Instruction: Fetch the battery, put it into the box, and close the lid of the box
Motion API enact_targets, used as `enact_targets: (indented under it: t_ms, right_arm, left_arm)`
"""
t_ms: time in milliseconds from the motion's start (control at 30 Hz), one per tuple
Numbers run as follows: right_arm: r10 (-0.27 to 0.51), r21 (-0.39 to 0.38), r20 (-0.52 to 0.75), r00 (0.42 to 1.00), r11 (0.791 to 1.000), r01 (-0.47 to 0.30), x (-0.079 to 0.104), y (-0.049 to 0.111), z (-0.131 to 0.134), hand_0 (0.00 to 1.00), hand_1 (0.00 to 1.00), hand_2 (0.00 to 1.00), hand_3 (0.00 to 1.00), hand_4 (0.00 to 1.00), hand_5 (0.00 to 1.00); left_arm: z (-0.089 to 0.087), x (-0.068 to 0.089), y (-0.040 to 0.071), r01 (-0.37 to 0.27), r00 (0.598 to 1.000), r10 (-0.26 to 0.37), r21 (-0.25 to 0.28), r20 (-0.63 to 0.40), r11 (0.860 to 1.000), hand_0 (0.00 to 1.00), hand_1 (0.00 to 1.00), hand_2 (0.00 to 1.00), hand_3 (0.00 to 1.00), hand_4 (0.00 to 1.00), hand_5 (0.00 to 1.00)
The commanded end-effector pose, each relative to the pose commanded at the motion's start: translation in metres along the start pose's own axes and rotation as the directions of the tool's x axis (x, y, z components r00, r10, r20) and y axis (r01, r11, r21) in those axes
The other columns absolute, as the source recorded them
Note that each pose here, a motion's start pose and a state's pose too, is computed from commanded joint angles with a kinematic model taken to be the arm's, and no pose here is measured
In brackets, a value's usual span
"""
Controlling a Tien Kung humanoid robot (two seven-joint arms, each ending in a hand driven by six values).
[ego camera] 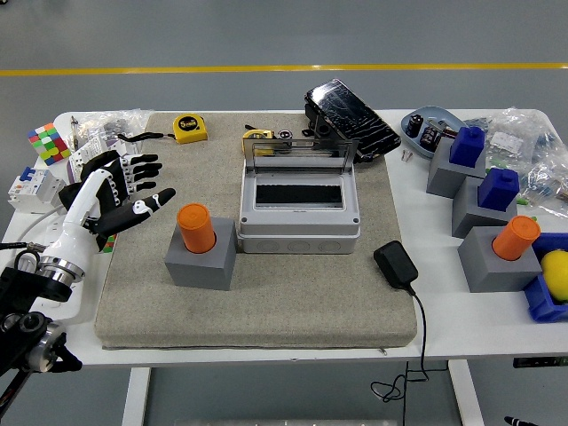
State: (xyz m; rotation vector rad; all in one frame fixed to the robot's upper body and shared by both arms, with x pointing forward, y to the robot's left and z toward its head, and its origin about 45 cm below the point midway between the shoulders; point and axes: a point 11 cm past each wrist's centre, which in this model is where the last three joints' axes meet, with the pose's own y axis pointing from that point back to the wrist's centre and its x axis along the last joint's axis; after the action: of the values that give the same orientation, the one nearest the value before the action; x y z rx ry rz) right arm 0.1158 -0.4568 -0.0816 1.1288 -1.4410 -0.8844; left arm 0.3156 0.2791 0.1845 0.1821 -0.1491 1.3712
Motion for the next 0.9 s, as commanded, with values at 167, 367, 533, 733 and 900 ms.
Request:
enact_targets:
  t_ms: [167,367,533,733,900]
  right_arm:
    - [0.0,0.0,0.0,1.0,1.0,0.0,0.0,0.0,0.0,0.668,0.671,0.685,0.533,0.904,0.487]
    - [0.002,0.008,-0.001,1.0,1.0,-0.002,0.002,0.001,-0.003,0.669,0.671,0.684,0.533,0.904,0.487]
    - [0.001,0.008,-0.001,1.0,1.0,-0.001,0.002,0.001,-0.003,0.667,0.671,0.684,0.533,0.904,0.487]
    - [0.001,0.006,-0.001,1.0,1.0,-0.001,0.002,0.001,-0.003,0.668,0.672,0.684,0.533,0.904,0.487]
    - [-0.001,0.007,-0.004,1.0,1.0,0.001,0.001,0.0,-0.003,0.668,0.671,0.684,0.534,0.904,0.486]
  left_arm:
    - [-0.002,-0.016,-0.005,0.059,0.998,-0.059,-0.001,0.013,0.998,0.737,0.813,0.804,0.771,0.998,0.171]
    - [-0.005,-0.032,-0.009,0.123,0.992,-0.123,-0.001,0.038,0.992,0.746,0.817,0.813,0.765,0.998,0.062]
    - [-0.009,-0.044,-0.01,0.184,0.982,-0.184,0.005,0.045,0.983,0.761,0.857,0.841,0.77,0.998,0.01]
    - [-0.012,-0.055,-0.01,0.198,0.98,-0.198,-0.005,0.006,0.98,0.763,0.826,0.807,0.723,0.998,0.002]
    - [-0.016,-0.056,-0.01,0.16,0.983,-0.161,-0.023,-0.087,0.987,0.658,0.677,0.679,0.545,0.986,0.002]
